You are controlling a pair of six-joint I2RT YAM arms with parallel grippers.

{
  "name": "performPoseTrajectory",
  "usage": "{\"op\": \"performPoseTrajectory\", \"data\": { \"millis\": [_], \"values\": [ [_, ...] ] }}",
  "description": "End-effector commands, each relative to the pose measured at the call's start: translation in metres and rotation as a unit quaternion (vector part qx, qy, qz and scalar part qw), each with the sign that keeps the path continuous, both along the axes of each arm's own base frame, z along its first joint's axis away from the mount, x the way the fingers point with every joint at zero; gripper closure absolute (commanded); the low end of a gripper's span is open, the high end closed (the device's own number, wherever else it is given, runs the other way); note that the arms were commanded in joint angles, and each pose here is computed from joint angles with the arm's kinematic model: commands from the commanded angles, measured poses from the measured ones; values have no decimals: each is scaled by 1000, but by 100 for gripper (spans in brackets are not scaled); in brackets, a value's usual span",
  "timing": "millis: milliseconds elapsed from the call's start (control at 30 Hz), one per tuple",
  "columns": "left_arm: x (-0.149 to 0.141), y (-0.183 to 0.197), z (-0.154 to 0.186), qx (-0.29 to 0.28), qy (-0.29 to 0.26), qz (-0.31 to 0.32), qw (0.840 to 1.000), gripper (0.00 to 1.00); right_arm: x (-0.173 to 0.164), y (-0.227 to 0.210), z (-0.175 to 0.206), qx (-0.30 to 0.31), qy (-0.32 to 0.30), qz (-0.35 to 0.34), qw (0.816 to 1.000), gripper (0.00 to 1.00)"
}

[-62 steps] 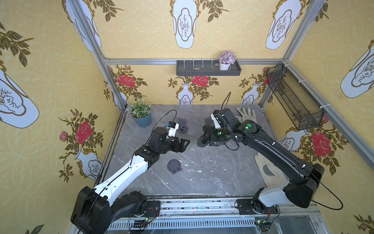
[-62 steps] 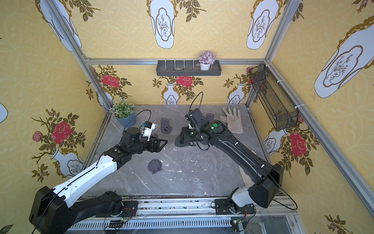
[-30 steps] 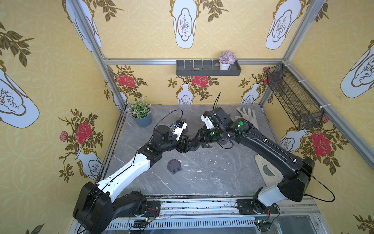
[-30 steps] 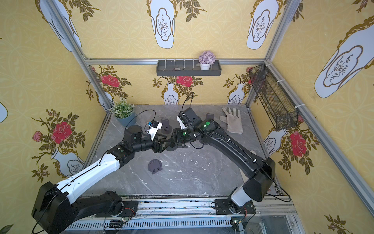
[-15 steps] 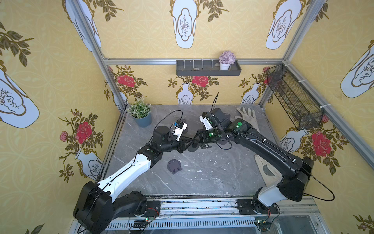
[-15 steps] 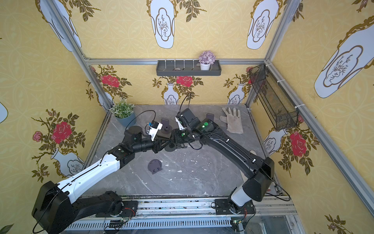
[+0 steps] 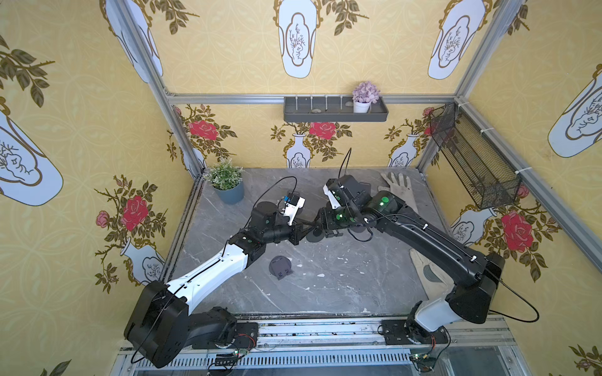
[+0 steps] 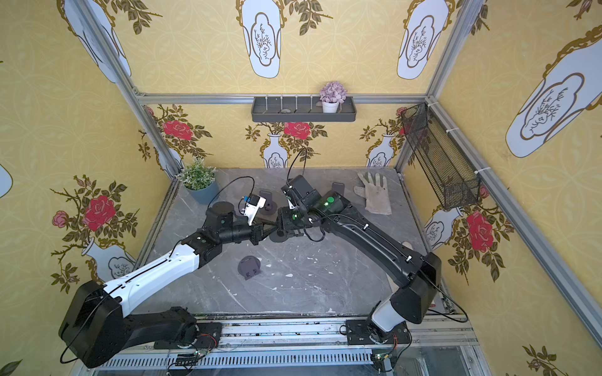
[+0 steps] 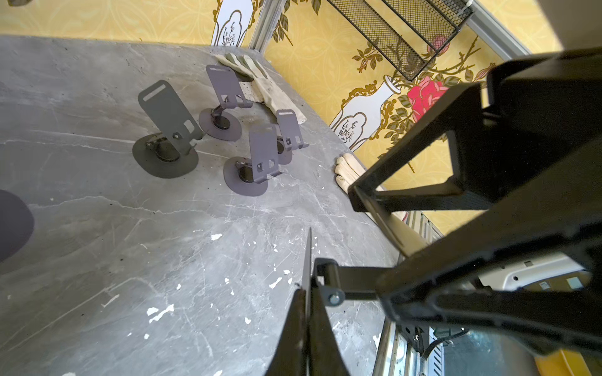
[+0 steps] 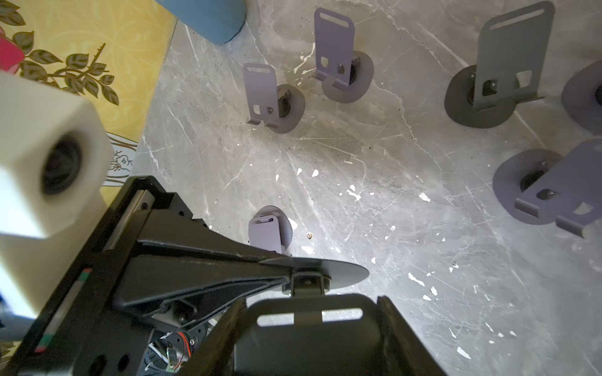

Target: Open the phone stand

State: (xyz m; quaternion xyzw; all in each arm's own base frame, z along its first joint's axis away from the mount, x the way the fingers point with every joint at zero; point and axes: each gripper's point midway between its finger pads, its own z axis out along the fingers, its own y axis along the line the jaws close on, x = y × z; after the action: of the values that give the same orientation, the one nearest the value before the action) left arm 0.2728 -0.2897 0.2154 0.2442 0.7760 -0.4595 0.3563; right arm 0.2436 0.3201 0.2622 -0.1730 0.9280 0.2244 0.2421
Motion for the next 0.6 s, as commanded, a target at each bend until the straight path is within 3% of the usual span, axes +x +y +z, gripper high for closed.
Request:
{"op": "performPoseTrajectory", "data": {
  "millis": [0, 567],
  "values": [
    [11, 29, -60, 76, 104, 107, 986, 100, 0, 4, 30, 37, -38, -1, 999, 64],
    [39, 60, -102, 81, 228, 212, 947, 100, -6, -6, 40, 13, -90, -29, 995, 63]
  ]
}}
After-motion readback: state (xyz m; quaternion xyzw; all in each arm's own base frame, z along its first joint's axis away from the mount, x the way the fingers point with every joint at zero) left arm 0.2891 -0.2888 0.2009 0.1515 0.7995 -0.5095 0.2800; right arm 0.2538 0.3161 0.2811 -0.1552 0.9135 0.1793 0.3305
